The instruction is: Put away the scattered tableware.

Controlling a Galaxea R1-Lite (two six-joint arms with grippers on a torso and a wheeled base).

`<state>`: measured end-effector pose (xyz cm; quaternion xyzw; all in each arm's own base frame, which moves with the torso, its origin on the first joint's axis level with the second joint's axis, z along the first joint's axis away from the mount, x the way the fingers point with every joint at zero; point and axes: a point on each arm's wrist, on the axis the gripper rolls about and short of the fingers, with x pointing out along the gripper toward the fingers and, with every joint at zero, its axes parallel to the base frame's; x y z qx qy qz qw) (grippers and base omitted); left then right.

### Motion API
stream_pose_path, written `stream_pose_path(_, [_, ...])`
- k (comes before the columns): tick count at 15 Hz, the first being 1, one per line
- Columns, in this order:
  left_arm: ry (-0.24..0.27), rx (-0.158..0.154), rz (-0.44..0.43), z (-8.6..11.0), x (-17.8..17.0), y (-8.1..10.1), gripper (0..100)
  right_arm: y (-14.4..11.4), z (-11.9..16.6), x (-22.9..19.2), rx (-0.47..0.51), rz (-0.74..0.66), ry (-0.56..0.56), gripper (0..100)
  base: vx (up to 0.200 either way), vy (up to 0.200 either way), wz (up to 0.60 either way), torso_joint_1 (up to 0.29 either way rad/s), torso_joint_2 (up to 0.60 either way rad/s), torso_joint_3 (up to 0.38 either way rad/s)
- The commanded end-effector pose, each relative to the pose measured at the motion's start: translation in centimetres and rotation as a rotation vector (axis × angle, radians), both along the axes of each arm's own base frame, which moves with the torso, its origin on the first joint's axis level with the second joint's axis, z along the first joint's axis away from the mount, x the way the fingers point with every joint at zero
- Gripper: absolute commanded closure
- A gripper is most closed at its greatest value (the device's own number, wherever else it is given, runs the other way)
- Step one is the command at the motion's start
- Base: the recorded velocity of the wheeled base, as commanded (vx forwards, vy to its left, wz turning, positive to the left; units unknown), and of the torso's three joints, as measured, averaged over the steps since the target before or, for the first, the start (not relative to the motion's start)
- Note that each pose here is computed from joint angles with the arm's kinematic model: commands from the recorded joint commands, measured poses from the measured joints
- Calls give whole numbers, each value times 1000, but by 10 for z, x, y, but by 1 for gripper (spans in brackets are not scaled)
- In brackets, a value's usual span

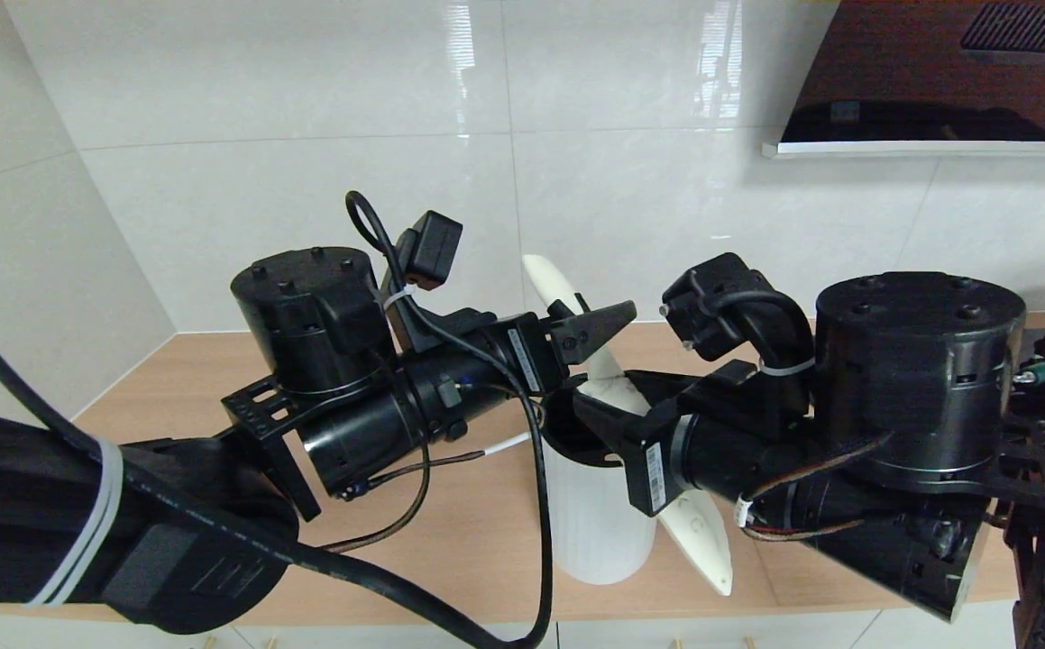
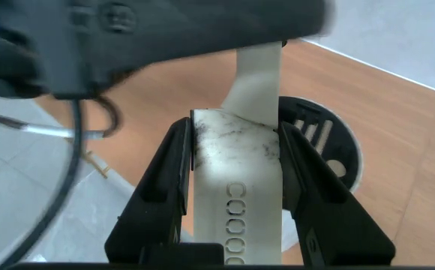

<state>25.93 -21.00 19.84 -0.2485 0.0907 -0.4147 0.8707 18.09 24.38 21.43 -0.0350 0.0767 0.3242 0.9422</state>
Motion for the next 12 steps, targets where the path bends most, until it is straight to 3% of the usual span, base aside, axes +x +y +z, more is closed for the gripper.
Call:
stream_pose_path(1, [-3, -1, -2, 1, -1, 0, 0, 1, -1, -3, -3, 11, 2, 100, 0, 0, 0, 0, 0, 0])
stream_pose_path(5, [-6, 1, -3, 1, -1, 0, 0, 1, -2, -3, -5, 9, 3, 100, 0, 0, 0, 0, 0, 0])
stream_pose_path(6, [-6, 1, -2, 1, -1, 0, 100, 1, -2, -3, -5, 11, 3, 100, 0, 0, 0, 0, 0, 0])
stream_pose_path(12, [-9, -1, -2, 2, -2, 0, 100, 0, -1, -4, 3, 9, -2, 100, 0, 0, 0, 0, 0, 0])
